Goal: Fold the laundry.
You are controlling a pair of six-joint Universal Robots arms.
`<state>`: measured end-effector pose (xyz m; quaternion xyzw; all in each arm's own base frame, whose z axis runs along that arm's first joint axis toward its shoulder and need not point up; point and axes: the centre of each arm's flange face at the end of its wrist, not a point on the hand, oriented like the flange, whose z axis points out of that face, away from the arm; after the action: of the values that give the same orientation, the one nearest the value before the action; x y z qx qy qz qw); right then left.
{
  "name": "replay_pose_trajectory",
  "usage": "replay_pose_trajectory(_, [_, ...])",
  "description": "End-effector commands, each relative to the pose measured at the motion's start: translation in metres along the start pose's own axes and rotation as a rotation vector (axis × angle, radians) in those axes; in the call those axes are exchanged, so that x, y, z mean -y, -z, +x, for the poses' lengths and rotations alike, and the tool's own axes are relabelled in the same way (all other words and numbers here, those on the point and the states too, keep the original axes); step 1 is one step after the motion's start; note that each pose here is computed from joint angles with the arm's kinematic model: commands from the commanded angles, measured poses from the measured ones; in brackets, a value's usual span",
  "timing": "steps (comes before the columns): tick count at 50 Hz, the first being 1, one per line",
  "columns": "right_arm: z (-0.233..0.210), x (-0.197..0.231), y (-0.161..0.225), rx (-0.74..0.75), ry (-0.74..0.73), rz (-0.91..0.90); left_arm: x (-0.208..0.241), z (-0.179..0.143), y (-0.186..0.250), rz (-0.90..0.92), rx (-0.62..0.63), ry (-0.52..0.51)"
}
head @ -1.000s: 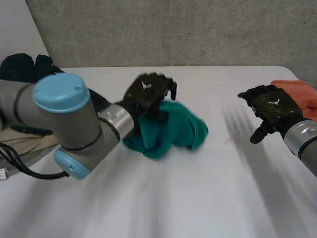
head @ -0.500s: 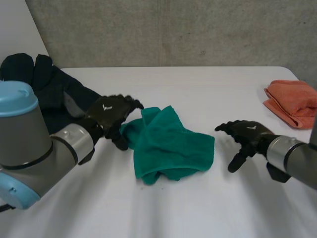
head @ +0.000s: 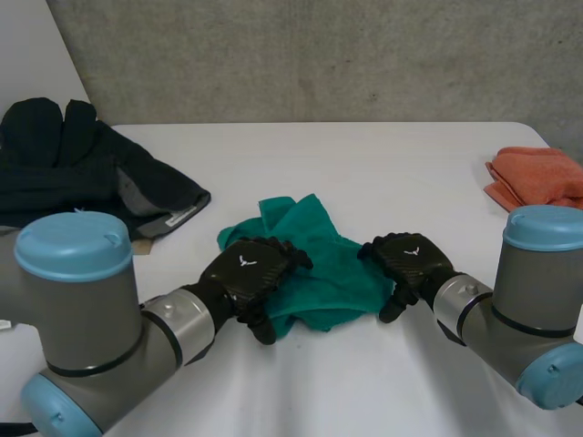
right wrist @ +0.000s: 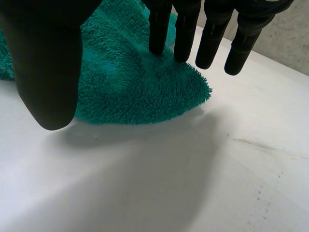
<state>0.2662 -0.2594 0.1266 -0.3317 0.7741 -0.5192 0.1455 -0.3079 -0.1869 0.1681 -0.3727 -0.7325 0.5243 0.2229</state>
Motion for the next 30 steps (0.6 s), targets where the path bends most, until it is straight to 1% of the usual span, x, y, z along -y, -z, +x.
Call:
replay_pose_trajectory(1, [-0.002, -0.005, 0.007, 0.005, -0.006, -0.021, 0.000, -0.008, -0.020, 0.041, 0.120, -0.035])
replay_pose_trajectory(6, [-0.001, -0.007, 0.011, 0.003, -0.009, -0.024, -0.004, -0.014, -0.036, 0.038, 0.130, -0.032])
replay_pose_trajectory(10, [-0.002, -0.009, 0.011, 0.006, -0.007, -0.031, -0.004, -0.017, -0.040, 0.030, 0.132, -0.031])
replay_pose_trajectory(21, [0.000, -0.005, 0.013, -0.004, -0.004, -0.023, -0.010, -0.017, -0.044, -0.012, 0.122, -0.022])
replay_pose_trajectory(30, [0.001, -0.005, 0.013, -0.006, -0.004, -0.020, -0.014, -0.011, -0.038, -0.053, 0.097, -0.015])
